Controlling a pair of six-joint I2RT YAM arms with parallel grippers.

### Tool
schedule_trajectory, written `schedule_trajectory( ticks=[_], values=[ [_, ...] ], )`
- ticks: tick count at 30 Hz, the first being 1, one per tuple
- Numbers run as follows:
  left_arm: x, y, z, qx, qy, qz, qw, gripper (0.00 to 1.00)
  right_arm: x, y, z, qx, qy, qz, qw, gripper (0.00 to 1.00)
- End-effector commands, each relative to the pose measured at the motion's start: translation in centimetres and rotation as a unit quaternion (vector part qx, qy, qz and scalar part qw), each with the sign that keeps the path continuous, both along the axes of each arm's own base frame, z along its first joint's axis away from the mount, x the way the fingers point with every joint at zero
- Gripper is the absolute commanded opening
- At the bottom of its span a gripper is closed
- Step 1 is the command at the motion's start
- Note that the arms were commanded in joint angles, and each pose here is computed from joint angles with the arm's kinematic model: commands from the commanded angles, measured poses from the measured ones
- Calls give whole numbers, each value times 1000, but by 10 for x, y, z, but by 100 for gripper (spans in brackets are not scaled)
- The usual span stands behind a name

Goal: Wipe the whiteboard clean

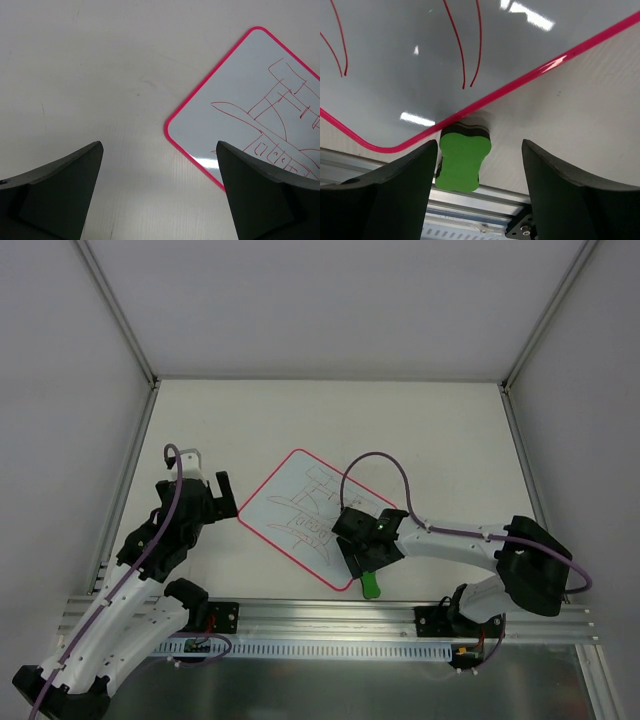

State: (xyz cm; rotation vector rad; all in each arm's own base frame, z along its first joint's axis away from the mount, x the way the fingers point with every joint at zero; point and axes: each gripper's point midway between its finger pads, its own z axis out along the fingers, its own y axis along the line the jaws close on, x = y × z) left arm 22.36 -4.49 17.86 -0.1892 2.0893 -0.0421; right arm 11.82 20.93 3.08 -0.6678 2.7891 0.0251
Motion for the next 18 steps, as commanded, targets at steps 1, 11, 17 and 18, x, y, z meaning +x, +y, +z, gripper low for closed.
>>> schedule_trajectory(
  ticks=[1,11,17,18],
  values=[
    [3,1,3,-6,-7,7,1000,99,-1,2,11,35,-6,-69,997,72],
    [7,-5,-5,-3,16,-4,1000,99,-19,11,0,65,4,-78,995,68],
    [7,-5,-6,-2,18,-4,1000,99,-19,9,-3,57,-4,-87,995,58],
    [7,-4,-5,-1,16,-2,1000,99,-18,8,-3,56,-6,-91,994,54]
  ],
)
